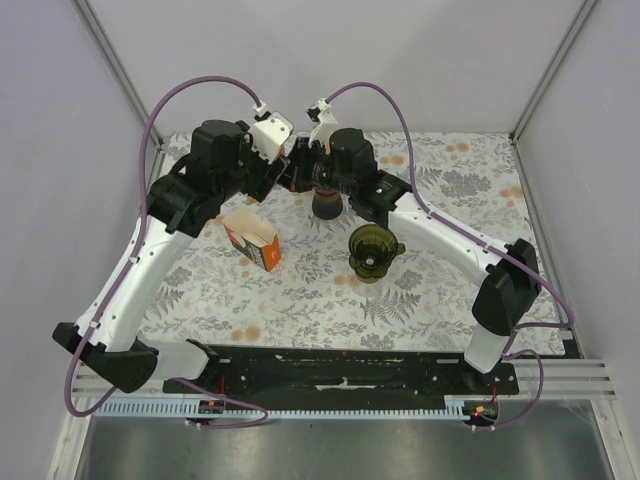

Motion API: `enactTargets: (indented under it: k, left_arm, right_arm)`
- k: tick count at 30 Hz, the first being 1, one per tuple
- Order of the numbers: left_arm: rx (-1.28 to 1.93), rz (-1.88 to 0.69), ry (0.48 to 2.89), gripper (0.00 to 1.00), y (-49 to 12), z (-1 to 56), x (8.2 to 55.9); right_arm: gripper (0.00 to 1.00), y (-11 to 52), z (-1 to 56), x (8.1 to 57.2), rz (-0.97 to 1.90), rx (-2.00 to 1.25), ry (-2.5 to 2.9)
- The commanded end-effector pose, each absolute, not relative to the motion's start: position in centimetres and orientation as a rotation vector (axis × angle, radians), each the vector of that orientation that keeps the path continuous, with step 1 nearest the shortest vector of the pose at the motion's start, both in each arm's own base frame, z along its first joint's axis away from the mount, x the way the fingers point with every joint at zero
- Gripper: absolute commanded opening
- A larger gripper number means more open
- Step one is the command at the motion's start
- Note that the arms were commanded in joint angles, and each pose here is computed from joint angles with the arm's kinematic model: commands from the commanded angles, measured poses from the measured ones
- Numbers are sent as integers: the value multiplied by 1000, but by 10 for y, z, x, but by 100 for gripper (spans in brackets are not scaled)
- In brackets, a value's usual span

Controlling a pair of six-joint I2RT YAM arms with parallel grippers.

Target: Place the coffee filter in the dripper

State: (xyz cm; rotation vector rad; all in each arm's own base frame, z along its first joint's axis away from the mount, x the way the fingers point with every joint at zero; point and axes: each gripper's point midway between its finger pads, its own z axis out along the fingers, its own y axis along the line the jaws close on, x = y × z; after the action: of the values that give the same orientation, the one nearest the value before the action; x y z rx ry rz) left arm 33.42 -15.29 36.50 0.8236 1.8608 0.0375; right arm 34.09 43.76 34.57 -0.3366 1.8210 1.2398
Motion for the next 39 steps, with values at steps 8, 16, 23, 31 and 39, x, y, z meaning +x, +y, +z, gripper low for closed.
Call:
enactTargets:
  k: [8,16,23,31,39]
  left_arm:
    - [948,186,1854,74,-148,348,331]
    - [1064,88,1829,78,-155,347,308]
    - [1018,139,1819,70,-151,350,317]
    - [960,53,1786,62,-157,376,310]
    - [958,-45,1761,74,-164,392,295]
  right_arm:
    - [0,433,399,335,1355,-329,1681]
    - [0,429,400,339,1384,-309,1681]
    - [0,431,396,336,1418,-303,1698]
    - [0,427,393,335,1397,-305,1704]
    - [0,426,394,334,1394,-309,1701]
